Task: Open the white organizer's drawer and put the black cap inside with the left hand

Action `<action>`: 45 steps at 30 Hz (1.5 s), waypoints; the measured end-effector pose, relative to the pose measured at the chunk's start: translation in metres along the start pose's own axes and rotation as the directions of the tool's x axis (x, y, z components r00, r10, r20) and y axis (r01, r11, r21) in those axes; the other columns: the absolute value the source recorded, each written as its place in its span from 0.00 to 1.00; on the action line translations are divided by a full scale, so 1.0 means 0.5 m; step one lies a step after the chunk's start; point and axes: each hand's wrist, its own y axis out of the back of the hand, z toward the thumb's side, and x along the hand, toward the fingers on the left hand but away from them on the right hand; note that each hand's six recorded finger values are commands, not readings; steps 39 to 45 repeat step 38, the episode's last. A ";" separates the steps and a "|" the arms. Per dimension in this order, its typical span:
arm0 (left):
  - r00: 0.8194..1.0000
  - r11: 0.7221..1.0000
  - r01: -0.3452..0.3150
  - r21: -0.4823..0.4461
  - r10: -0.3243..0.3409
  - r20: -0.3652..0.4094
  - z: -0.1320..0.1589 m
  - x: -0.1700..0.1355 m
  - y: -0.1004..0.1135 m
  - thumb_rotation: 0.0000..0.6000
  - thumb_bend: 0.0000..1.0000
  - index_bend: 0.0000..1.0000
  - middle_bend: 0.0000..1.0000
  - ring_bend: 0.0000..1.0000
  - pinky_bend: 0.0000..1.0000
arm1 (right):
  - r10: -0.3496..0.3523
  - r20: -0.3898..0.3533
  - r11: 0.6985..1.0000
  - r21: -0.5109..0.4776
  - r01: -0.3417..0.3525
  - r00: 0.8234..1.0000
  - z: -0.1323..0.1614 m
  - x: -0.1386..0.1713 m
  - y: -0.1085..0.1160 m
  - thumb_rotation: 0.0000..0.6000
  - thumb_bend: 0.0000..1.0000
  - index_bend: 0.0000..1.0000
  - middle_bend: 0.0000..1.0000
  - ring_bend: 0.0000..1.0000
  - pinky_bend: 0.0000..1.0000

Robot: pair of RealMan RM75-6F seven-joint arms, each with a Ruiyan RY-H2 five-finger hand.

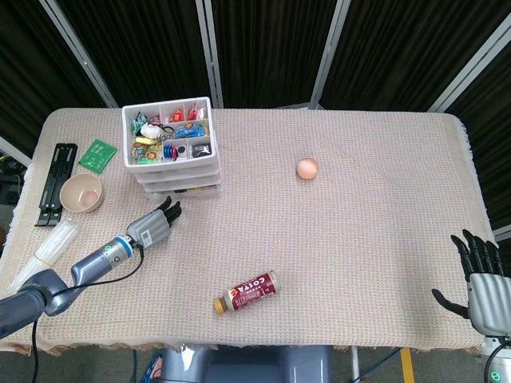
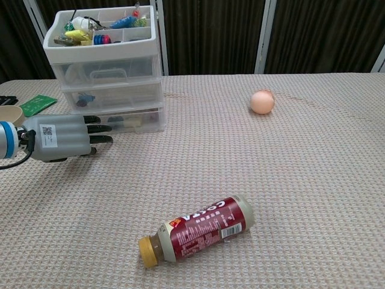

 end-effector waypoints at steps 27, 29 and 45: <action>0.943 0.905 -0.261 -0.337 0.164 -0.289 -0.026 -0.157 0.072 1.00 0.28 0.13 0.00 0.00 0.01 | -0.002 0.002 1.000 0.010 0.002 1.000 -0.001 0.000 0.001 1.00 0.07 0.09 0.00 0.00 0.00; 0.910 0.852 -0.323 -0.412 0.159 -0.384 -0.043 -0.204 0.079 1.00 0.19 0.08 0.00 0.00 0.00 | -0.003 0.004 1.000 0.012 0.003 1.000 -0.001 0.000 0.000 1.00 0.07 0.09 0.00 0.00 0.00; 0.803 0.573 -0.454 -0.682 -0.070 -0.592 -0.049 -0.402 0.062 1.00 0.05 0.00 0.00 0.00 0.00 | -0.003 -0.004 1.000 0.031 0.003 1.000 0.002 -0.001 -0.001 1.00 0.07 0.08 0.00 0.00 0.00</action>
